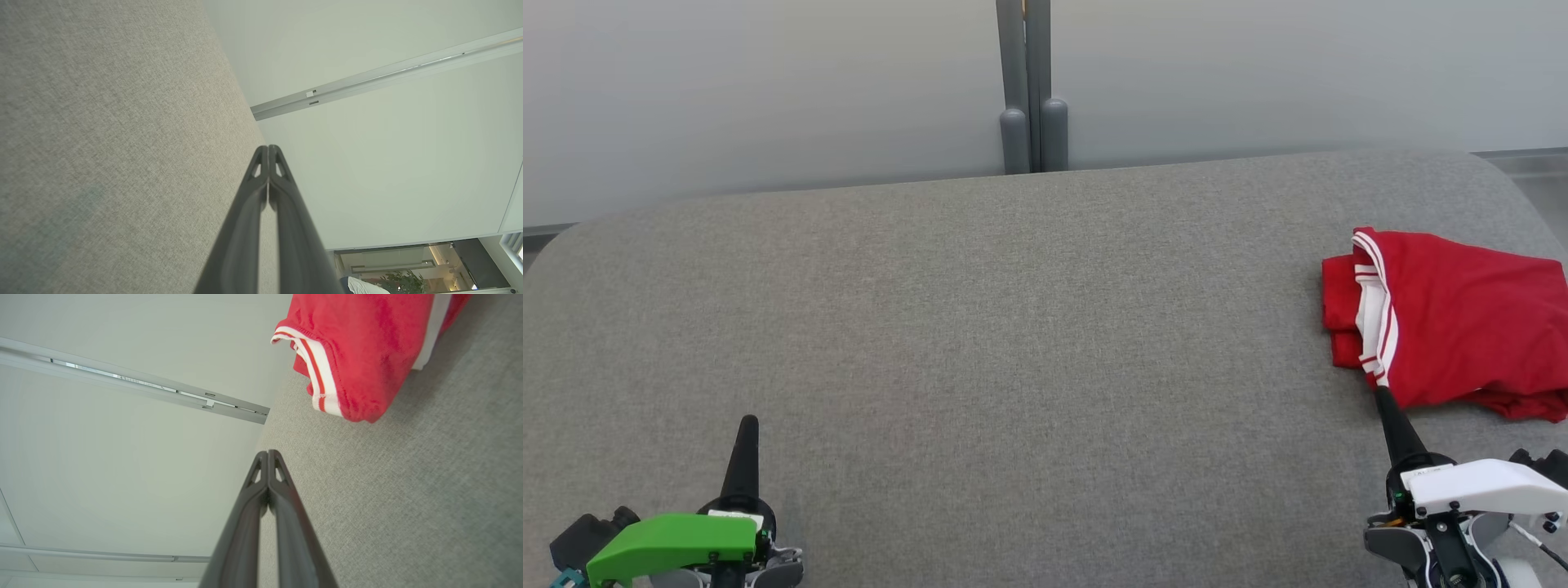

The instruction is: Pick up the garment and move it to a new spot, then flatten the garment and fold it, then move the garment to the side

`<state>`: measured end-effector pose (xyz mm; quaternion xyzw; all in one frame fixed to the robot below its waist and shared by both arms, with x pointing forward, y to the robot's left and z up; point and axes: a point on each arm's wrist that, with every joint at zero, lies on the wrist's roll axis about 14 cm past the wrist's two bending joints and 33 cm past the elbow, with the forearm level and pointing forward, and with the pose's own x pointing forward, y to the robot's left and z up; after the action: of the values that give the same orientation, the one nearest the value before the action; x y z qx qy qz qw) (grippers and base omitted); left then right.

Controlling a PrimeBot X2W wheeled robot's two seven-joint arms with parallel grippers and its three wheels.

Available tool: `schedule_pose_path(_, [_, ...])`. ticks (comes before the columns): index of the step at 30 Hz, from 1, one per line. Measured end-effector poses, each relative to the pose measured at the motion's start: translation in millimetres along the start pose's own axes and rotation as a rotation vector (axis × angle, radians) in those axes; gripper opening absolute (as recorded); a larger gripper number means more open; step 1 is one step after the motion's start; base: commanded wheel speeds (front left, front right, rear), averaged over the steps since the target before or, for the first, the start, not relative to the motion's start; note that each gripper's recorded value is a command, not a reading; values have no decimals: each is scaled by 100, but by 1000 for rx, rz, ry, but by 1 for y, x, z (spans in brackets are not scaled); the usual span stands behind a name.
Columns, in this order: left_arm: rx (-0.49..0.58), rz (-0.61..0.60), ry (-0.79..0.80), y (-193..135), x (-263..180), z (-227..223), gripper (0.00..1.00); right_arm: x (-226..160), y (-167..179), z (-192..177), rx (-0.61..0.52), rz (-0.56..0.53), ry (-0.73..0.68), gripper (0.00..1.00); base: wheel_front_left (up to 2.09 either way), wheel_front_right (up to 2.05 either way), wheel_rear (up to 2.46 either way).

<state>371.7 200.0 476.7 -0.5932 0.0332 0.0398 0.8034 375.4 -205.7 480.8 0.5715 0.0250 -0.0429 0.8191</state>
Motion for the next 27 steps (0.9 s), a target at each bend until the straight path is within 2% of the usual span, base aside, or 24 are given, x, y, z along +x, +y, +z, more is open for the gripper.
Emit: schedule_pose_path(27, [-201,-55,8,-16,7,4,0,6,17,1,240,57,19,0,0,0,0])
